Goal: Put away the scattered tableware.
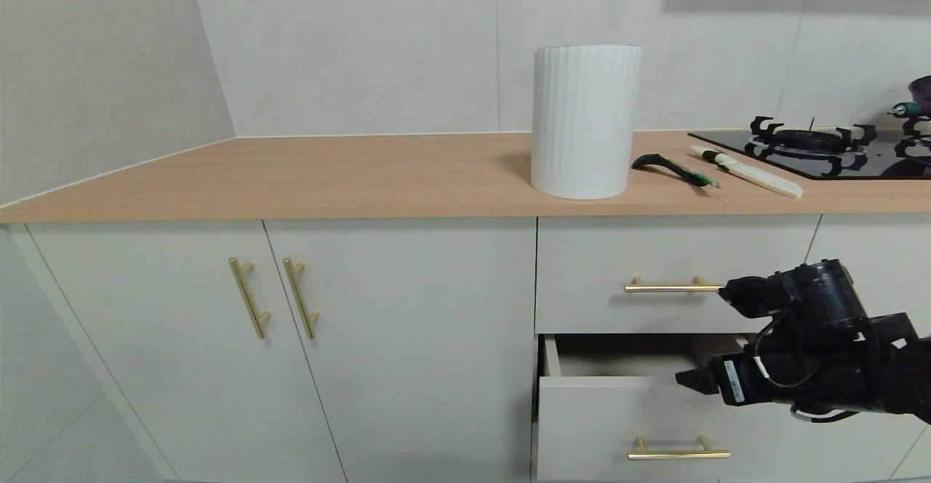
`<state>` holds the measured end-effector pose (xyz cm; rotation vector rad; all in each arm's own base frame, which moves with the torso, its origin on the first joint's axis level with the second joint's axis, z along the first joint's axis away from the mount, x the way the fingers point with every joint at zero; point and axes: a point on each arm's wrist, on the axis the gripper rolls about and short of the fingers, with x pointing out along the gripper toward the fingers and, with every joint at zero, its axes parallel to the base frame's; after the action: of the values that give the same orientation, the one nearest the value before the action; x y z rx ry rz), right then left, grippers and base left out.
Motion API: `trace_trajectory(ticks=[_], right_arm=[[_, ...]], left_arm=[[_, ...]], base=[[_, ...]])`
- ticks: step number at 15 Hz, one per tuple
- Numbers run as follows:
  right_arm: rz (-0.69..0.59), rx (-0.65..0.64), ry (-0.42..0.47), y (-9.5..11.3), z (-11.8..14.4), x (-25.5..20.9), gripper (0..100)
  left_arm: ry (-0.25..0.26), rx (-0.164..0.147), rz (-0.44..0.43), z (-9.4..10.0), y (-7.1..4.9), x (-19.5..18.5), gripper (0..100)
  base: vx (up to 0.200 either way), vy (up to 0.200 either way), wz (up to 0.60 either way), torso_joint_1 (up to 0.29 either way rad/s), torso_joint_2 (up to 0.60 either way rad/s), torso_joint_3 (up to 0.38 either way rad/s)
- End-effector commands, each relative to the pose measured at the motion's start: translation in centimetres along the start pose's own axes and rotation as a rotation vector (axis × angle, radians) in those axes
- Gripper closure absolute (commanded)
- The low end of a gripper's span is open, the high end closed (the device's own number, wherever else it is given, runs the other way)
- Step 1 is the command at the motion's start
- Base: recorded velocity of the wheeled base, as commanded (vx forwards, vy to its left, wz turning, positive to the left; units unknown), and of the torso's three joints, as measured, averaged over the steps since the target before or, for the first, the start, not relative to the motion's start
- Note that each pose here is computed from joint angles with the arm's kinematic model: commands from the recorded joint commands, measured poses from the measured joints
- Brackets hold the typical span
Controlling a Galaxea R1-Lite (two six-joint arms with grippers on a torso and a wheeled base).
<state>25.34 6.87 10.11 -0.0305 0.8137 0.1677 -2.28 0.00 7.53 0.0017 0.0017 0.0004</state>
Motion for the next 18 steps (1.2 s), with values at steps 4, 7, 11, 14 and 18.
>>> trace_trajectory(ticks=[4,7,11,14,18], right_arm=[[0.005,0.024,-0.028,0.9,-0.3,4.0,0],[-0.037,0.045,-0.042,0.8,-1.3,7.0,0],[-0.056,0.051,-0.096,0.9,-2.2,9.5,0],[-0.076,0.053,-0.096,0.8,-2.3,9.8,0],[-0.072,0.047,-0.093,0.8,-2.4,8.9,0]], left_arm=[[0.000,0.000,0.000,0.0,0.0,0.0,0],[0.000,0.000,0.000,0.0,0.0,0.0,0],[0.000,0.000,0.000,0.0,0.0,0.0,0],[0.000,0.000,0.001,0.0,0.0,0.0,0],[0.000,0.000,0.000,0.0,0.0,0.0,0]], base=[[0.000,0.000,0.00,0.000,0.00,0.000],[0.000,0.000,0.00,0.000,0.00,0.000],[0.000,0.000,0.00,0.000,0.00,0.000],[0.000,0.000,0.00,0.000,0.00,0.000],[0.000,0.000,0.00,0.000,0.00,0.000]])
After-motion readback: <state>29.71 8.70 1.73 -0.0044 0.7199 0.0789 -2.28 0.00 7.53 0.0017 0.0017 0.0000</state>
